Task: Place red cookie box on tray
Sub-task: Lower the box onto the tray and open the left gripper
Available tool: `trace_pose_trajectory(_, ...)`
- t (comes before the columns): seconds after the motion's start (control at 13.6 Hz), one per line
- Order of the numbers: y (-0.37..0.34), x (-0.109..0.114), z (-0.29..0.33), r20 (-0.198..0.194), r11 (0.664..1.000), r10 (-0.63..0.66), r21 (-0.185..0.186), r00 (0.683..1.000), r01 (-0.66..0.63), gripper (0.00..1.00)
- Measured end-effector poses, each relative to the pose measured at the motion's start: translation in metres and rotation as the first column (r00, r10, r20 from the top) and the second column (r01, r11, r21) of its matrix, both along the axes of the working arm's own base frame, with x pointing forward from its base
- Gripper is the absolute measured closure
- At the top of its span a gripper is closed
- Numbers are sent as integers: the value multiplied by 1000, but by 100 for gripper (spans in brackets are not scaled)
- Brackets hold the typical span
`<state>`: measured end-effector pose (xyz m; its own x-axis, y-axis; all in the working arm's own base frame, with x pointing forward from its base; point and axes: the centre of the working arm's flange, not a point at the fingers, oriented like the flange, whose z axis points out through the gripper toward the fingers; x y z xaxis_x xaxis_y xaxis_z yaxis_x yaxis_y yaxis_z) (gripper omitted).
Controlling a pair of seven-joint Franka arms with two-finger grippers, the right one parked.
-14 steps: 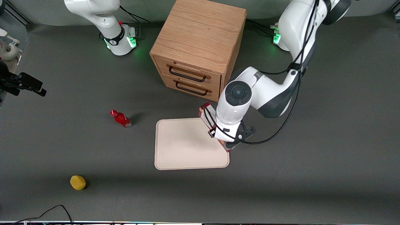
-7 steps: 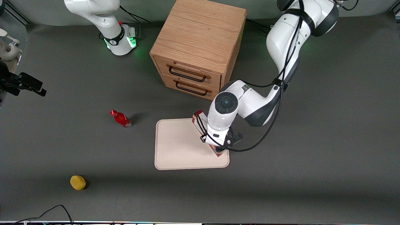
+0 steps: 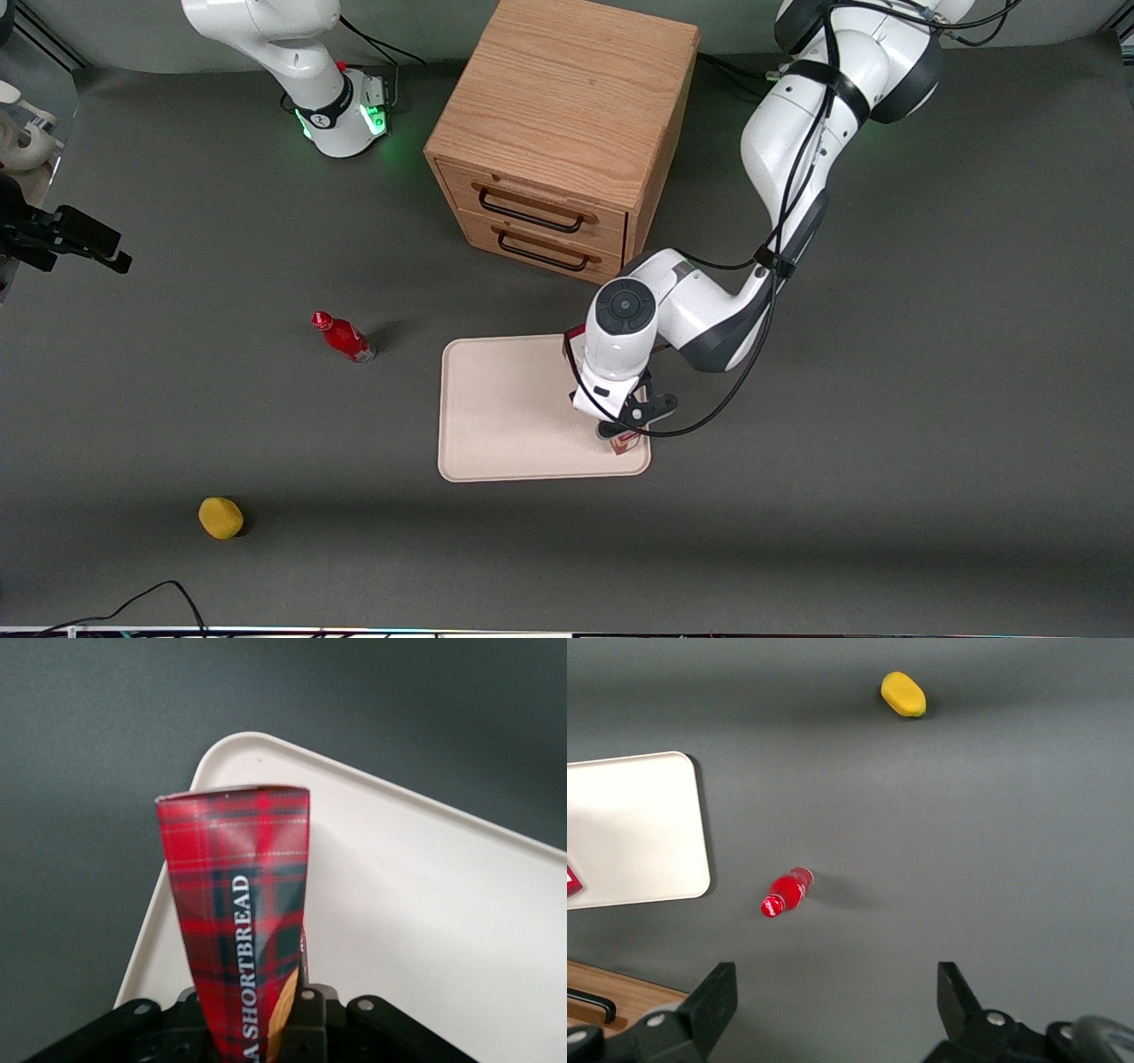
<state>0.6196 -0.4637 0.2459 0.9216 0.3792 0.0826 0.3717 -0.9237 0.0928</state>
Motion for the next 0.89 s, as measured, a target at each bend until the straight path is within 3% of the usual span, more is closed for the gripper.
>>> trace_pose_trajectory(0.15, 0, -1, -6, -5, 1000, -29, 6, 1000, 30, 75)
trace_pose_trajectory(0.44, -2, 1, -16, 10, 999, -35, -16, 999, 36, 75)
trace_pose_trajectory(0.59, -3, 1, -22, 16, 999, -36, -25, 999, 37, 59)
trace_pose_trajectory(0.89, -3, 4, -18, 25, 999, -34, -32, 999, 35, 13)
